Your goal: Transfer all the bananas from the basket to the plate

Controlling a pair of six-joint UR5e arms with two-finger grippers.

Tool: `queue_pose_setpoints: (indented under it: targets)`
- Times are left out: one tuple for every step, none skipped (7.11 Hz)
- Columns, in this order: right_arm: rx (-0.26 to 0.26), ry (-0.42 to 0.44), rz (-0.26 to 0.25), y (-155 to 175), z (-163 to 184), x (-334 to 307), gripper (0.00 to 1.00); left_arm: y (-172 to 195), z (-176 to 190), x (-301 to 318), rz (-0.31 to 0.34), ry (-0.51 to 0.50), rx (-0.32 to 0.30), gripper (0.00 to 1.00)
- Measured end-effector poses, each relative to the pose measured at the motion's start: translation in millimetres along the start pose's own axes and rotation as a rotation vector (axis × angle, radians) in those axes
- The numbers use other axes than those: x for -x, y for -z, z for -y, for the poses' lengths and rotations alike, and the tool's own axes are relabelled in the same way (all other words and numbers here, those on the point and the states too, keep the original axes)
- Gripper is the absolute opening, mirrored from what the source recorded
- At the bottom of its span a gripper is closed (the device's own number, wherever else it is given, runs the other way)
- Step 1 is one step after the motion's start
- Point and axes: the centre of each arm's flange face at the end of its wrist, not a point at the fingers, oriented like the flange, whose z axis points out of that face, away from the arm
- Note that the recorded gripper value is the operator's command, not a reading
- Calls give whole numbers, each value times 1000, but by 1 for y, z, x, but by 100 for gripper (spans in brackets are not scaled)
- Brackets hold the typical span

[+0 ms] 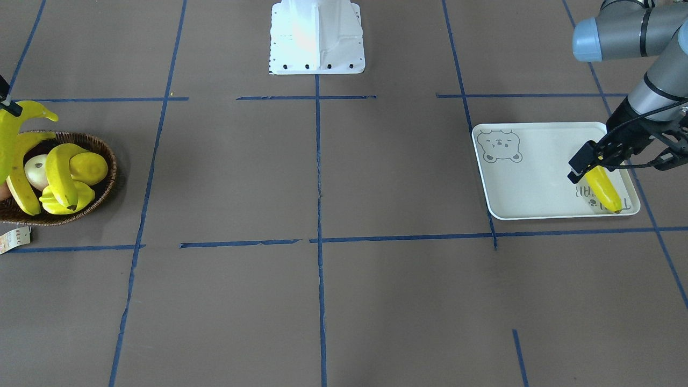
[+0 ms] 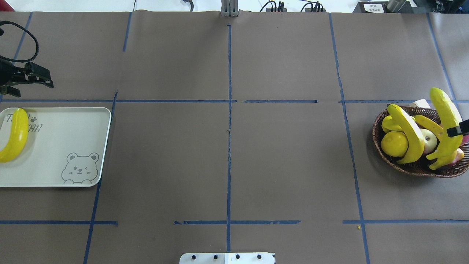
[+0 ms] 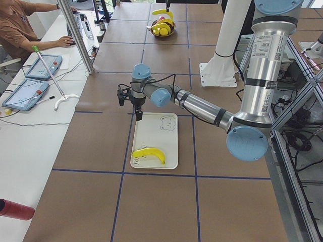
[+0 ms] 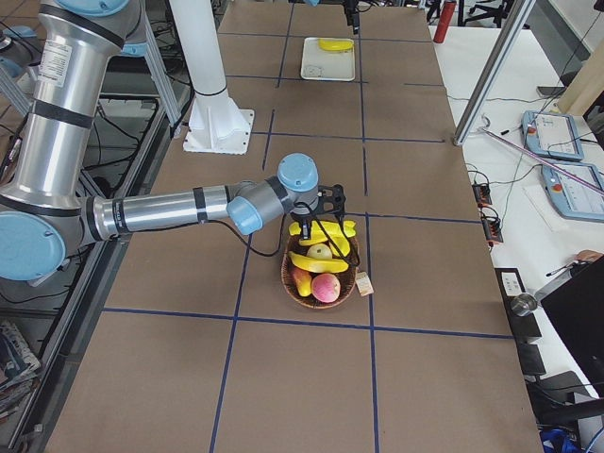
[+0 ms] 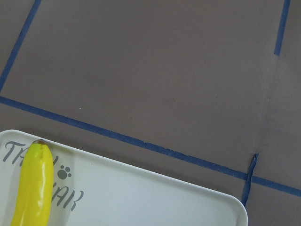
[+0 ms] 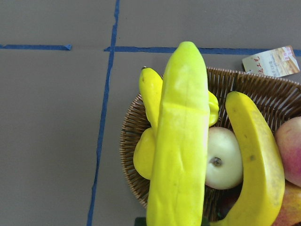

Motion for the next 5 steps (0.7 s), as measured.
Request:
queue_pose_setpoints:
  targets:
    - [-15, 46, 29, -5, 26, 34, 0, 0, -4, -27, -27, -33, 3, 100]
    - [-30, 71, 66, -12, 55, 79, 0, 2, -10, -67, -67, -50, 9, 100]
    - [-47, 69, 96, -23, 78, 132, 0, 5, -23, -114, -126, -37, 18, 100]
    - [-66, 44, 108, -45, 89, 185, 1, 9, -44, -163, -213, -12, 34, 100]
    - [-89, 11, 122, -64, 91, 233, 1, 18, -62, -199, -322, 29, 46, 100]
